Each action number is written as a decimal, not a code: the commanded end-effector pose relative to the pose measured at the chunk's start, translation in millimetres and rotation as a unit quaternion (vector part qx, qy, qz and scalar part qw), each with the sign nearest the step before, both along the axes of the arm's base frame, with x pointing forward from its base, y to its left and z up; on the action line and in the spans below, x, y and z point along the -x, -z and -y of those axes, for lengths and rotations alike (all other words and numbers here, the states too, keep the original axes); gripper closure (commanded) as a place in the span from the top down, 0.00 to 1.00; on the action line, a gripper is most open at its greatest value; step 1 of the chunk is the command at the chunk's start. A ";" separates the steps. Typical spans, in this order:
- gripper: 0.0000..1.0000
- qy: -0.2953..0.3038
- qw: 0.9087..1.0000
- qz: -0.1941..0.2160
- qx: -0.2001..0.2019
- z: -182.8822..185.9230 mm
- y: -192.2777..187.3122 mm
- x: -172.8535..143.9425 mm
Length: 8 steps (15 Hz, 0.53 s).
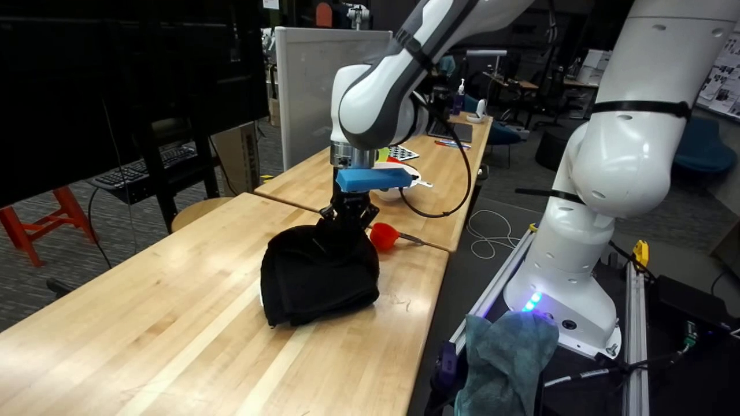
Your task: Move the black towel forwards then move it to the right.
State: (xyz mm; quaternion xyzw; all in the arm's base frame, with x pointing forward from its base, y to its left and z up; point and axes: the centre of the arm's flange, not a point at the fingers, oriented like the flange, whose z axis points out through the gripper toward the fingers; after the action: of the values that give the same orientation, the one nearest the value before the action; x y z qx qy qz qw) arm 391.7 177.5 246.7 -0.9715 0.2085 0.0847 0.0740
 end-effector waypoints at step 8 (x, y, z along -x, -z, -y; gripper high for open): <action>0.00 -0.005 1.000 -0.009 0.000 56.5 2.5 -48.3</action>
State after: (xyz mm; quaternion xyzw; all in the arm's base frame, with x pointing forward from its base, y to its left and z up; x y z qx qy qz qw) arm 423.7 137.5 243.9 -0.9709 0.2104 0.0867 0.0753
